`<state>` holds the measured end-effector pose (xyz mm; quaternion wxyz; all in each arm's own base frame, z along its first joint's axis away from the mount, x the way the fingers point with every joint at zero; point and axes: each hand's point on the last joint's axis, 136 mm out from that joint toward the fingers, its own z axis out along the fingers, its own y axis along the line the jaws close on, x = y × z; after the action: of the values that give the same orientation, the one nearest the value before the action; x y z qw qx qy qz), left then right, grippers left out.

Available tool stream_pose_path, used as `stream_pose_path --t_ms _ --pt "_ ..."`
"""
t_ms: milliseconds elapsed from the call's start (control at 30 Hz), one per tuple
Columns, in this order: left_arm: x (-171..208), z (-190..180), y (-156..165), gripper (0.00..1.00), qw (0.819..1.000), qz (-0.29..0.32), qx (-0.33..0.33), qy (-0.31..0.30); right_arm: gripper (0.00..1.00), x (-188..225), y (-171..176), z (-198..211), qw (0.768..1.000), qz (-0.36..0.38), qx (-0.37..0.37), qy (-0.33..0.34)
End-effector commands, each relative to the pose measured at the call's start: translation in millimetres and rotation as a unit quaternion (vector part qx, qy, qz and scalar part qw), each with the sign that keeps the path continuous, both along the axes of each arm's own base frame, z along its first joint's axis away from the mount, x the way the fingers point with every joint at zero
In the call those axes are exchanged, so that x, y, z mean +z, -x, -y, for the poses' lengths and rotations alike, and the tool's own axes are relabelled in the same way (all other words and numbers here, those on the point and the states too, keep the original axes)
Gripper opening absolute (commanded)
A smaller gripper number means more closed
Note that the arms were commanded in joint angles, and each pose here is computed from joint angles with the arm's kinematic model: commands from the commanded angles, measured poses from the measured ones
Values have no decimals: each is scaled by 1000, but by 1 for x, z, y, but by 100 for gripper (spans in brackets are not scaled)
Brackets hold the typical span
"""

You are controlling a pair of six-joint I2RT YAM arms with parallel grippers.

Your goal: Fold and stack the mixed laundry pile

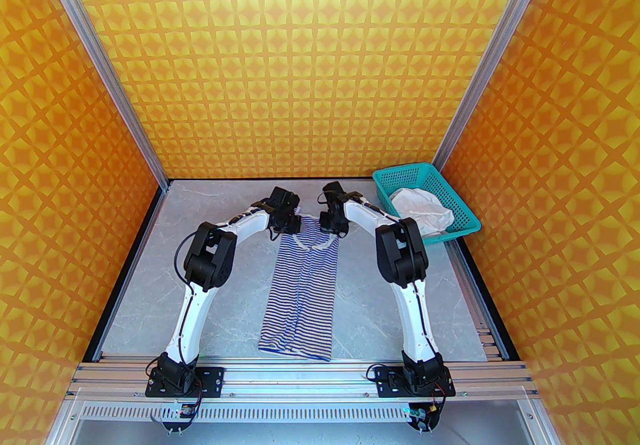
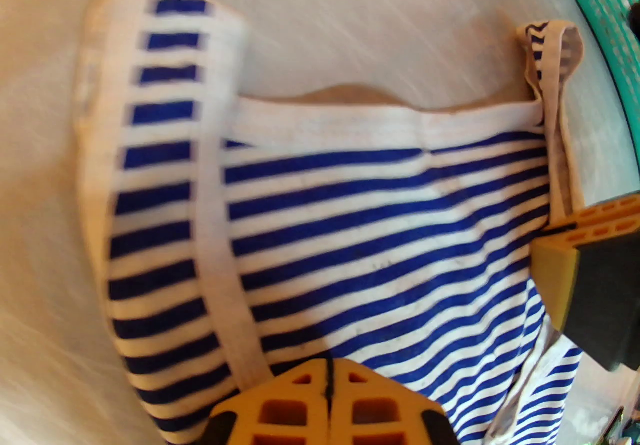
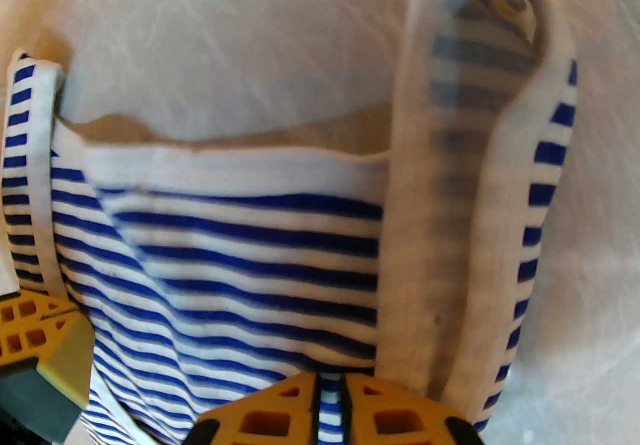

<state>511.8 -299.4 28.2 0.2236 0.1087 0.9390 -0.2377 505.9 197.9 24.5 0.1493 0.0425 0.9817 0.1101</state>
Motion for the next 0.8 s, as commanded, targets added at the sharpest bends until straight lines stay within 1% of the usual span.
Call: stream_pose_path --t_ms 0,100,267,333,400,433,533,600,667,733,767 --pt "-10 -15 -19 0 998 -6 50 29 16 -27 -1 -6 999 -34 12 -6" --pt "-18 -27 -25 0 996 -13 78 33 18 -34 -10 -16 999 -37 26 -19" --pt "-22 -38 -35 0 994 -19 103 39 21 -34 -27 -30 998 -19 53 -42" --pt "-20 -41 -40 0 993 -17 110 43 23 -19 -39 -39 996 5 68 -57" --pt "-7 -37 -44 2 994 -7 95 45 24 0 -45 -48 993 21 87 -71" --pt "1 -34 -42 6 996 -2 84 43 25 13 -46 -48 993 28 89 -75" --pt "40 -30 -35 23 997 30 55 38 29 55 -38 -49 991 52 88 -91" --pt "72 -31 -23 34 997 52 40 39 33 86 -22 -43 989 71 80 -101" --pt "99 -36 -2 42 997 66 35 34 37 105 3 -33 989 76 65 -108" --pt "114 -45 30 49 997 68 39 27 39 113 38 -24 988 69 54 -124" --pt "112 -53 51 51 997 55 50 16 40 115 60 -20 987 65 49 -136"
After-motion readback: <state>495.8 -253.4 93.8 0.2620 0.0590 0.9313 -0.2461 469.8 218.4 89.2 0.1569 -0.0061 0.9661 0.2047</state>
